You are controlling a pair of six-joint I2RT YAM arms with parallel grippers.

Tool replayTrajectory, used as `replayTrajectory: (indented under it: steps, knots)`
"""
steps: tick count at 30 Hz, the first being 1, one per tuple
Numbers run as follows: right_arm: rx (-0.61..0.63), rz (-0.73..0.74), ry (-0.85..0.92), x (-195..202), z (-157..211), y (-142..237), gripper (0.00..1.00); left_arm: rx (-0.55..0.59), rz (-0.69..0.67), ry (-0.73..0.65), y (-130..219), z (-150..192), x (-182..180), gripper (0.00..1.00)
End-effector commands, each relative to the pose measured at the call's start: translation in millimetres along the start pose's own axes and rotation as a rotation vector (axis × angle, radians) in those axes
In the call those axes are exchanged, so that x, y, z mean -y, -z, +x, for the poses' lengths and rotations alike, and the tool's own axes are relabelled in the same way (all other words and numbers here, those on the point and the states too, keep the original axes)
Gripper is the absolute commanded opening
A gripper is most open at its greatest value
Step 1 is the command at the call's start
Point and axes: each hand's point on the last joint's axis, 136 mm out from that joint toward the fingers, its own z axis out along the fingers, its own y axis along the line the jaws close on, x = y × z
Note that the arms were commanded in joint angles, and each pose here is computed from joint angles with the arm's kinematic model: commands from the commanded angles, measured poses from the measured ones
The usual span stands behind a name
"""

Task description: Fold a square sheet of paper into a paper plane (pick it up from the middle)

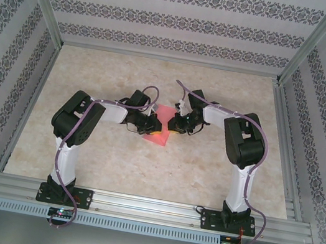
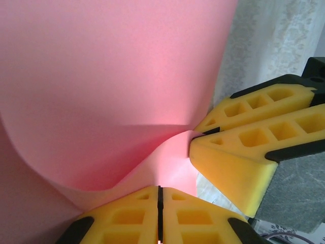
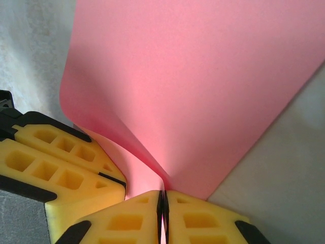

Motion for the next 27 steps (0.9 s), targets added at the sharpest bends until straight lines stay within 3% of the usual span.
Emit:
replayTrajectory:
  steps: [1, 8, 13, 20, 27]
  knots:
    - [-0.012, 0.028, 0.015, 3.7, -1.2, -2.5, 0.14, -0.02, -0.141, 0.038, -1.6, 14.3, -28.0, 0.11]
    - [0.042, 0.046, 0.018, -4.5, -9.9, 16.4, 0.24, -0.024, -0.203, 0.069, -3.8, 21.6, -42.7, 0.11]
    - [0.101, 0.057, -0.002, -5.5, -10.7, 31.3, 0.25, -0.017, -0.228, 0.09, -3.6, 23.7, -48.9, 0.1]
    - [0.099, 0.031, -0.005, -16.2, 2.3, 22.3, 0.14, -0.016, -0.232, 0.092, -4.5, 24.0, -48.9, 0.1]
    - [0.066, 0.039, -0.013, -14.6, 0.9, 2.8, 0.11, -0.014, -0.227, 0.088, -4.7, 23.2, -46.3, 0.09]
